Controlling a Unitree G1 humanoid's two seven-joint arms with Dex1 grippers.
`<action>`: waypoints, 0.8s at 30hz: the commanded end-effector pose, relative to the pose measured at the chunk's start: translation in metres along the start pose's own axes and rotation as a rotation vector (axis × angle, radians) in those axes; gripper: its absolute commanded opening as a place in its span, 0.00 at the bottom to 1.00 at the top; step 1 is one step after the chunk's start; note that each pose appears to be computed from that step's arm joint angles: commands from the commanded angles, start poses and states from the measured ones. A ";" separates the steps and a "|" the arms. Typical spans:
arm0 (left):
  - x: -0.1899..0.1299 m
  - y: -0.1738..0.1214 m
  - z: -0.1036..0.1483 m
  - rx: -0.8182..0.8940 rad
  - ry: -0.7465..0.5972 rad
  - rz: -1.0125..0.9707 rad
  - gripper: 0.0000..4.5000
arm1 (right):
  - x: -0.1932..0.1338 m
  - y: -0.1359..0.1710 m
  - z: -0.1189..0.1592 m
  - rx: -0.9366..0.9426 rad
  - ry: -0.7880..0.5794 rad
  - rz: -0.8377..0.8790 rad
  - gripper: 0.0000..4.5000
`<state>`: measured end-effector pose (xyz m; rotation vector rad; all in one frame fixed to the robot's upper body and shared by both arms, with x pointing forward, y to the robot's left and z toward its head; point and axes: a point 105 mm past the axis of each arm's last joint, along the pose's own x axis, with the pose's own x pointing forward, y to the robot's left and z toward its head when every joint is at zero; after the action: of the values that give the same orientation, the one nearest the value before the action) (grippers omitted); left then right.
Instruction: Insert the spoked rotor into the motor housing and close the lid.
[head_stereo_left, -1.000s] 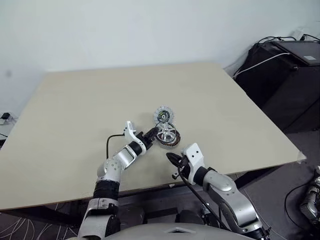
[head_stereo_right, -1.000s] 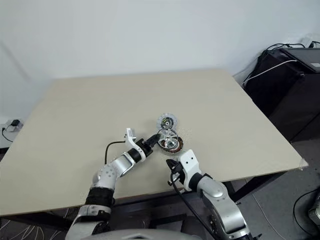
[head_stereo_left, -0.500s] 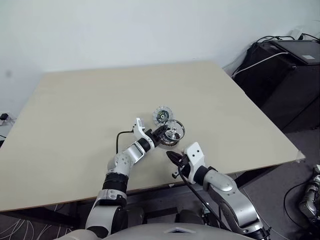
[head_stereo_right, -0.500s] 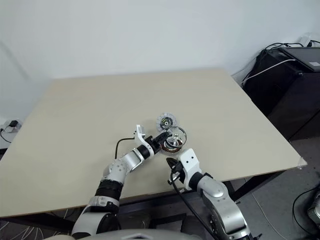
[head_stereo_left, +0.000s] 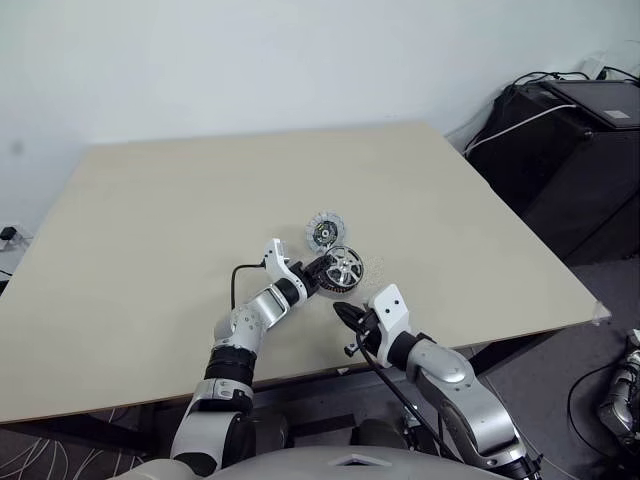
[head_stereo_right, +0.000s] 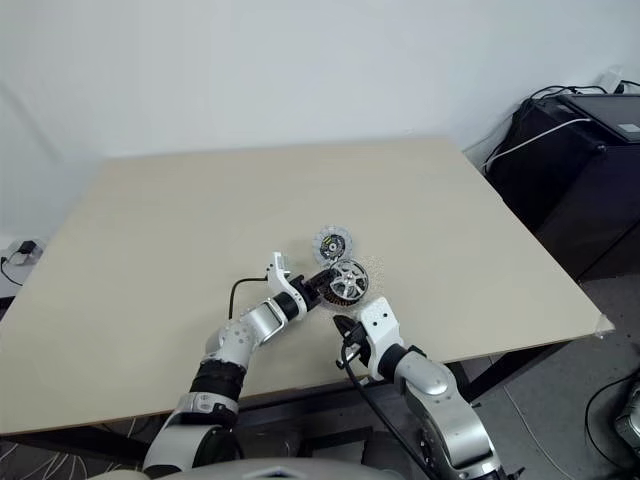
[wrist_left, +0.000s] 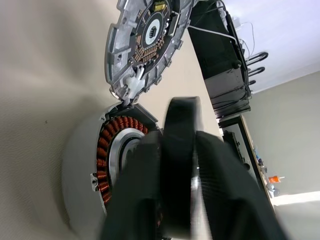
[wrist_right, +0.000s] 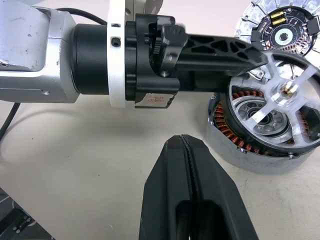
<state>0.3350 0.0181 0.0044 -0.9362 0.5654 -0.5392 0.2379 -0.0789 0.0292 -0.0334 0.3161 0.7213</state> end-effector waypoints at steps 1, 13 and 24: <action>0.005 -0.011 -0.029 -0.069 0.037 -0.036 0.55 | -0.002 -0.001 0.017 -0.023 -0.064 -0.005 0.00; -0.018 -0.007 0.007 0.029 -0.073 -0.023 1.00 | -0.002 -0.002 0.017 -0.018 -0.066 -0.011 0.00; -0.058 -0.019 0.055 0.523 -0.319 -0.025 1.00 | 0.006 -0.002 0.020 -0.025 -0.072 0.003 0.00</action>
<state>0.3244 0.0748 0.0355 -0.6774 0.2730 -0.4913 0.2420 -0.0759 0.0338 -0.0319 0.2965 0.7278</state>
